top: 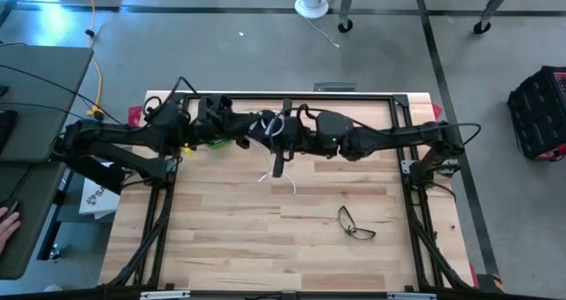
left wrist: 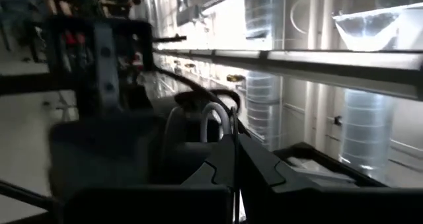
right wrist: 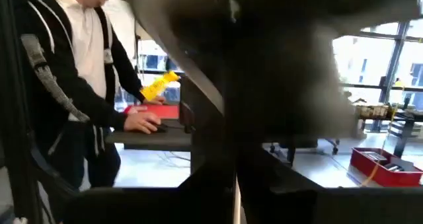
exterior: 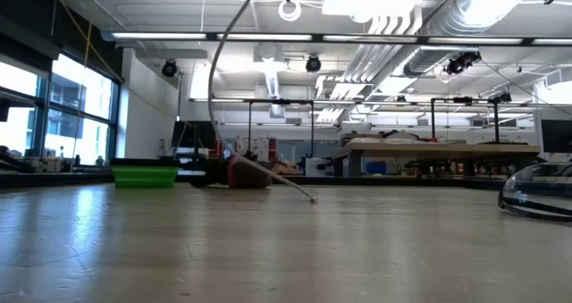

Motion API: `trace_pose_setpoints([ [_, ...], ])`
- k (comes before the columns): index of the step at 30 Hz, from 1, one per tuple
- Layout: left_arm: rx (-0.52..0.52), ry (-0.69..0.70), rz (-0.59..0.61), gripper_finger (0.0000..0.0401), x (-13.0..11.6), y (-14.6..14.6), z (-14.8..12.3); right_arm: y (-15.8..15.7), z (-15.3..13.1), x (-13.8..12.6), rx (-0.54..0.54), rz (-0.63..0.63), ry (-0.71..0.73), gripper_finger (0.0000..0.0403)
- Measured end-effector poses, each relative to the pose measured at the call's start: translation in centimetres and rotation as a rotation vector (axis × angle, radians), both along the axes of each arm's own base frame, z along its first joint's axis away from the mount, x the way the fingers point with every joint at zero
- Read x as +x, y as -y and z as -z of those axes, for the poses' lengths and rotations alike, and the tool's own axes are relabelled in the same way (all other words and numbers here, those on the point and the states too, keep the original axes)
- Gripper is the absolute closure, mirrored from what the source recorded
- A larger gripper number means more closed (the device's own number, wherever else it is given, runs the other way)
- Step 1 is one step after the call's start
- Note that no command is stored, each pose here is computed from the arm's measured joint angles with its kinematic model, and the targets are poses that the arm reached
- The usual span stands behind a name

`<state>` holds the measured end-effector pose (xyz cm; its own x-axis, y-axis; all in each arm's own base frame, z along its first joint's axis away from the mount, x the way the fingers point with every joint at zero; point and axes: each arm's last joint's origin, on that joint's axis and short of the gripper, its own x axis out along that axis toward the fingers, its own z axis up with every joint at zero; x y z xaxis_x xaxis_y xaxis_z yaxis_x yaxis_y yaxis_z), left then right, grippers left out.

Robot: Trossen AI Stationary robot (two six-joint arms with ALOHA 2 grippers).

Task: Coil cords
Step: Coil the white wire on the spool

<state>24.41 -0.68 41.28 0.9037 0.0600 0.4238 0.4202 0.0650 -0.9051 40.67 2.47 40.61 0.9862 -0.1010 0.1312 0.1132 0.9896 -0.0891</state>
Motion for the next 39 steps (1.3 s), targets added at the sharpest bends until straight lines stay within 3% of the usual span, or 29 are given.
trace_pose_setpoints([
  [6,0.005,0.007,0.05,0.0401,-0.9,0.8,-0.4,1.2,0.0,0.0,0.001,0.036,-0.001,0.0403],
  [12,0.015,-0.112,0.075,0.0401,-2.2,1.1,-0.1,1.7,-0.1,0.0,0.001,0.049,0.002,0.0403],
  [26,0.125,-0.325,-0.005,0.0401,-6.3,0.2,0.4,2.5,0.4,0.0,-0.002,0.067,-0.048,0.0402],
  [33,0.145,-0.359,0.057,0.0401,-6.6,0.4,0.7,3.5,0.6,0.0,0.001,0.094,-0.075,0.0402],
  [39,0.165,-0.474,0.112,0.0401,-6.6,0.5,1.9,4.2,0.8,0.0,0.008,0.109,-0.089,0.0402],
])
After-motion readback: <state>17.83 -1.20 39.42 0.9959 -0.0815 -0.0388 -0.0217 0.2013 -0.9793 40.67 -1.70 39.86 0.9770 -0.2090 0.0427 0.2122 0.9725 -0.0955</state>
